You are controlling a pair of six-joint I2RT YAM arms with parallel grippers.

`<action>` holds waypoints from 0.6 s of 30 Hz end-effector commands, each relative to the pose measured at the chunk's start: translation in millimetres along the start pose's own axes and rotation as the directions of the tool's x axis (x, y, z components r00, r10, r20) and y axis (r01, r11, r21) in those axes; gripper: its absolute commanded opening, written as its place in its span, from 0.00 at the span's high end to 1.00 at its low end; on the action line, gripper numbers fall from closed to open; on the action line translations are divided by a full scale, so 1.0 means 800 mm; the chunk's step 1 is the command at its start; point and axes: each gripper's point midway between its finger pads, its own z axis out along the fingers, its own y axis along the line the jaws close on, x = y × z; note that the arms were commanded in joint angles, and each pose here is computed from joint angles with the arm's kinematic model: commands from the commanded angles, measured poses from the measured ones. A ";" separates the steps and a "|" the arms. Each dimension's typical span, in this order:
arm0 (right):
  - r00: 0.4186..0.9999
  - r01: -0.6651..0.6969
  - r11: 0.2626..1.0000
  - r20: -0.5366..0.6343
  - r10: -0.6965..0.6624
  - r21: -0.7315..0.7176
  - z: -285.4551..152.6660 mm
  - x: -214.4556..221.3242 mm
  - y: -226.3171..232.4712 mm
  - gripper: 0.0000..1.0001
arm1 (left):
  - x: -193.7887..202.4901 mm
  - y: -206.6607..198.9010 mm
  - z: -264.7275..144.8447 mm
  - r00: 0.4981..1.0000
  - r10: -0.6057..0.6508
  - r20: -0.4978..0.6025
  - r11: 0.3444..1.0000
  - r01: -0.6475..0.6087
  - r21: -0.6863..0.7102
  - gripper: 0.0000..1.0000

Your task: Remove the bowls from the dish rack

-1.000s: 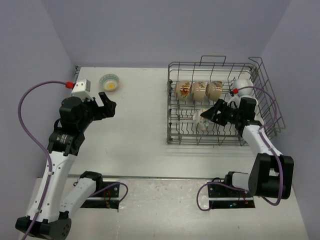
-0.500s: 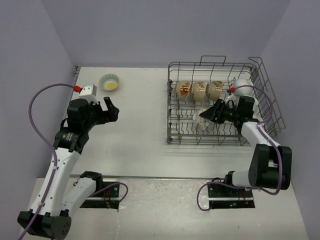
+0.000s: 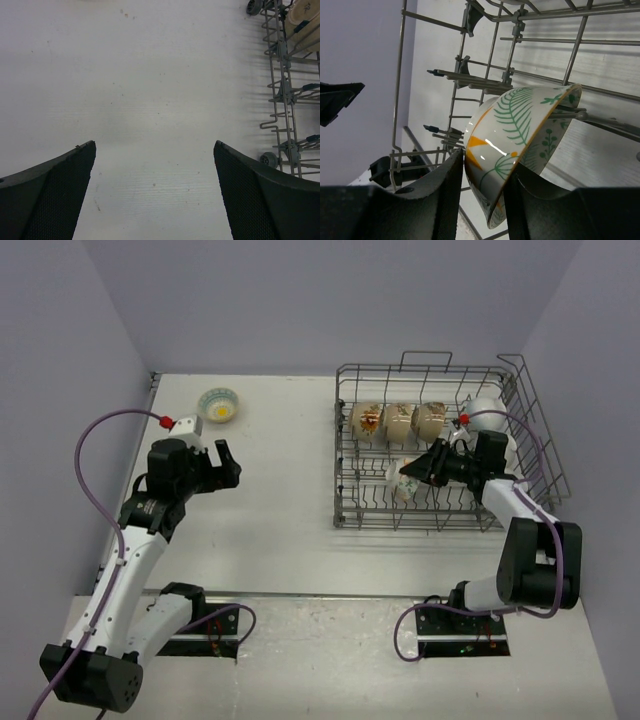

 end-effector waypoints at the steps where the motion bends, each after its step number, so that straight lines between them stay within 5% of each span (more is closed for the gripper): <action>1: 0.997 0.074 0.992 0.006 -0.074 -0.098 -0.002 -0.020 0.032 0.64 | -0.018 -0.002 -0.002 0.997 0.028 0.065 1.000 -0.028 0.005 0.00; 8: 0.996 0.091 0.990 0.017 -0.089 -0.105 -0.005 -0.023 0.039 0.81 | -0.017 -0.002 -0.001 0.998 0.028 0.063 1.000 -0.028 0.003 0.00; 18: 0.996 0.093 0.982 0.021 -0.091 -0.165 -0.011 -0.029 0.063 0.93 | -0.016 0.000 0.001 0.998 0.026 0.059 1.000 -0.026 -0.005 0.00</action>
